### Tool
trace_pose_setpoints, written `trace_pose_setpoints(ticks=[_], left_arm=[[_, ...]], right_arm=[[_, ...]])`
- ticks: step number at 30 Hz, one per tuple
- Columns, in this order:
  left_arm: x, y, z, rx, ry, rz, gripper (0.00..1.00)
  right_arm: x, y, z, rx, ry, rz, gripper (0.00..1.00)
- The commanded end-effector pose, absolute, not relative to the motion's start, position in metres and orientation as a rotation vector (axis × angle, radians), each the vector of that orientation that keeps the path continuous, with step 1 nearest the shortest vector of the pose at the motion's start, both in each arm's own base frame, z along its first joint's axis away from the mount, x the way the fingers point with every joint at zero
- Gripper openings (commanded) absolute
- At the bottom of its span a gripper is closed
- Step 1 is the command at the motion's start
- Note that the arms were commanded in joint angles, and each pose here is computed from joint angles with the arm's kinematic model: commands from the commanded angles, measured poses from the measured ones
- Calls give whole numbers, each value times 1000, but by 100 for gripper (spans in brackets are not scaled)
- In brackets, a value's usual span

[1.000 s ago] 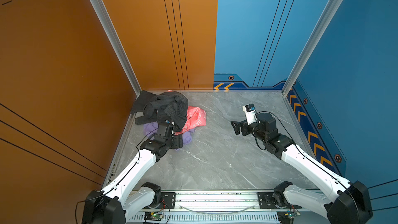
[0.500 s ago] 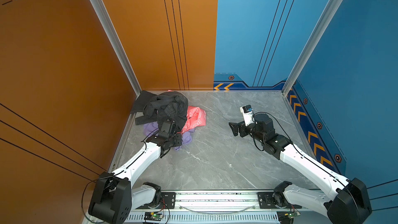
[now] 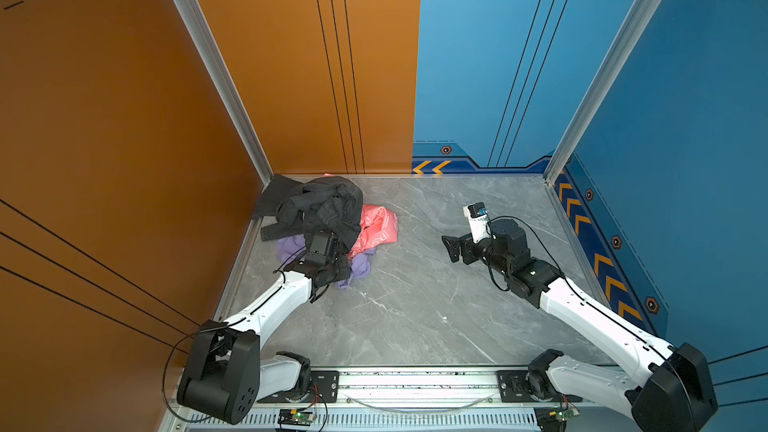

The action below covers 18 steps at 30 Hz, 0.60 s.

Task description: Pick out a specific cloth from the pile

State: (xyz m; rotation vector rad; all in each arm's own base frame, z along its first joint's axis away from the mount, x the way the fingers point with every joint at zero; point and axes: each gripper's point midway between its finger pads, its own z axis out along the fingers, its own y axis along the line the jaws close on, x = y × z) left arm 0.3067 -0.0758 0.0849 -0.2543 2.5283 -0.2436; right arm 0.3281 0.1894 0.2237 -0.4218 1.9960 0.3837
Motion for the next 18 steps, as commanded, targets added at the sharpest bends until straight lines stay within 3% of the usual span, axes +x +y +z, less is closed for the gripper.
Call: trace_pose_setpoints(ticks=[1,18], left_arm=[[314,-76,116,-233,2429,-283,0],[341,-78,302,-110,1991,-342,0]], right_arm=[[326,187,228,-418,1981,366,100],[320,182,239,-420,1943,358,100]])
